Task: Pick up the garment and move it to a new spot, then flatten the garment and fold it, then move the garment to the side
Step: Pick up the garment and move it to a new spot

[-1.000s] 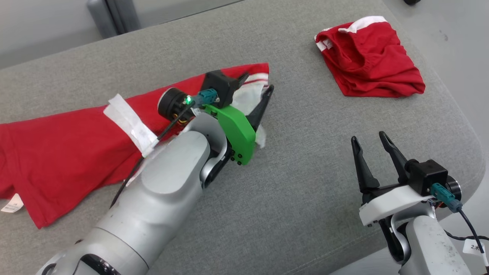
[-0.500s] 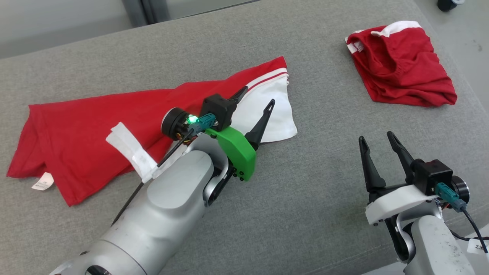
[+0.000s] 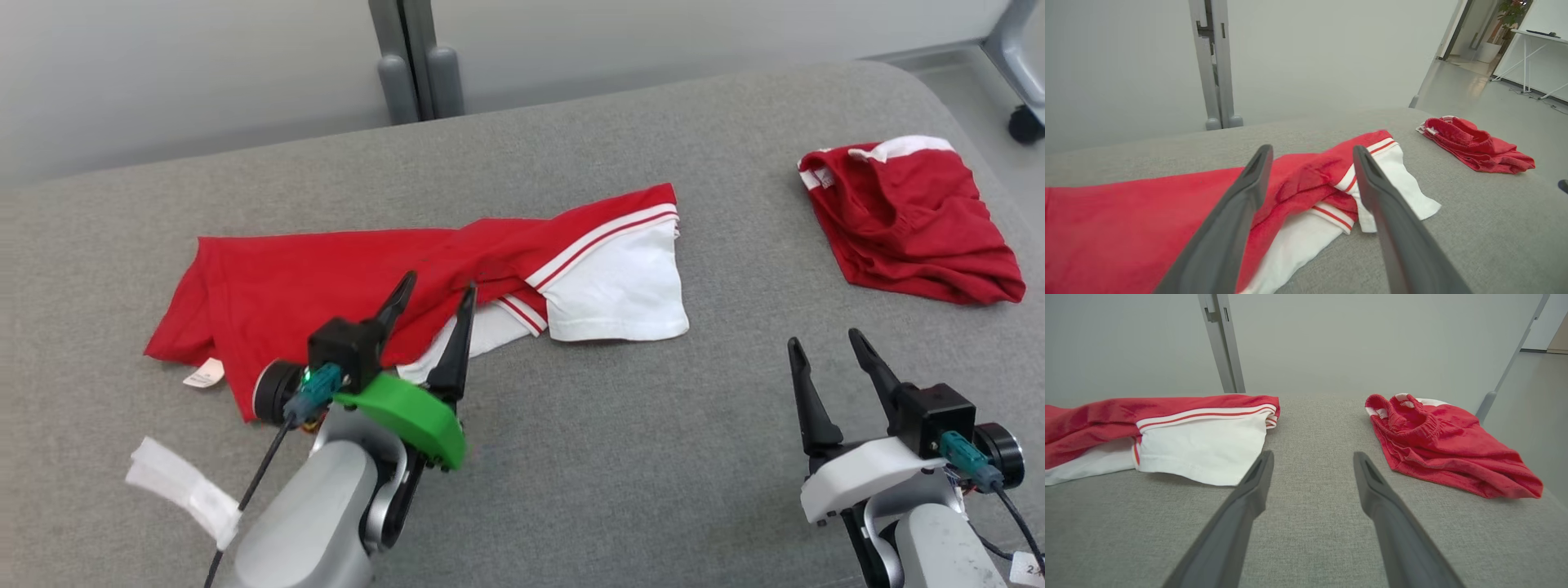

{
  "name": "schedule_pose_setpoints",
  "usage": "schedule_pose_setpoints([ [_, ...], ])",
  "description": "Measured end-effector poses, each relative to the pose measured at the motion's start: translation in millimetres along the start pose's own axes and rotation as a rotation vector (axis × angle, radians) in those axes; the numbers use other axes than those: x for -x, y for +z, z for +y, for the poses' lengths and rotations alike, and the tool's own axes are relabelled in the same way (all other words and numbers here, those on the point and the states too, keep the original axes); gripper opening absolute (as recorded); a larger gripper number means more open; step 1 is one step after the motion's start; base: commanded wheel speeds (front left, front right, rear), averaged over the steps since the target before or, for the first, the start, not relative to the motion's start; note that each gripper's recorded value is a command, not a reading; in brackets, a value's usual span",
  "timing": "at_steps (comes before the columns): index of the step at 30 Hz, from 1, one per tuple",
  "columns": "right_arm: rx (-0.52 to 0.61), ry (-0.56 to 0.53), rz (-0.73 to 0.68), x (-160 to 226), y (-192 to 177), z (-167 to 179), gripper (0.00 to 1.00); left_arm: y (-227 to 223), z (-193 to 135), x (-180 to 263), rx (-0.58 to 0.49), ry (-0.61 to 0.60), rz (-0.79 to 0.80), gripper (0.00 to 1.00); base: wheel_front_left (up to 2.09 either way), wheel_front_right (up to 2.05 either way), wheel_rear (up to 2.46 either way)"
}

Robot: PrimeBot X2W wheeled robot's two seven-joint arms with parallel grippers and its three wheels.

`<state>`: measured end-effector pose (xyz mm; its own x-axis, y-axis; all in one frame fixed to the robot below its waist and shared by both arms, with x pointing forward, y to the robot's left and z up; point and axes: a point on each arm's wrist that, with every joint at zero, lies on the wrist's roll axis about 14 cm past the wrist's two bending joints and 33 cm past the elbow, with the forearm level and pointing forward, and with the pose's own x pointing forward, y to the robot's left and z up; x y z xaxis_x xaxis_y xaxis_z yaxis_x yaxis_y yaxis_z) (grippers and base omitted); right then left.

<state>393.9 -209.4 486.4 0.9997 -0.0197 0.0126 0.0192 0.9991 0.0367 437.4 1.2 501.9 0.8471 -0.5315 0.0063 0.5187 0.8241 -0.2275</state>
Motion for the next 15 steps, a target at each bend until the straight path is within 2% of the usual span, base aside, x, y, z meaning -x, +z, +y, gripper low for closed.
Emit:
schedule_pose_setpoints([
  [10,-0.013,0.071,-0.039,12,13,25,1.00,4,57,91,0.025,0.278,-0.066,1.00,0.00,0.00,0.00],
  [15,-0.027,0.087,-0.049,19,16,31,1.00,-1,75,133,0.050,0.389,-0.082,1.00,0.00,0.00,0.00],
])
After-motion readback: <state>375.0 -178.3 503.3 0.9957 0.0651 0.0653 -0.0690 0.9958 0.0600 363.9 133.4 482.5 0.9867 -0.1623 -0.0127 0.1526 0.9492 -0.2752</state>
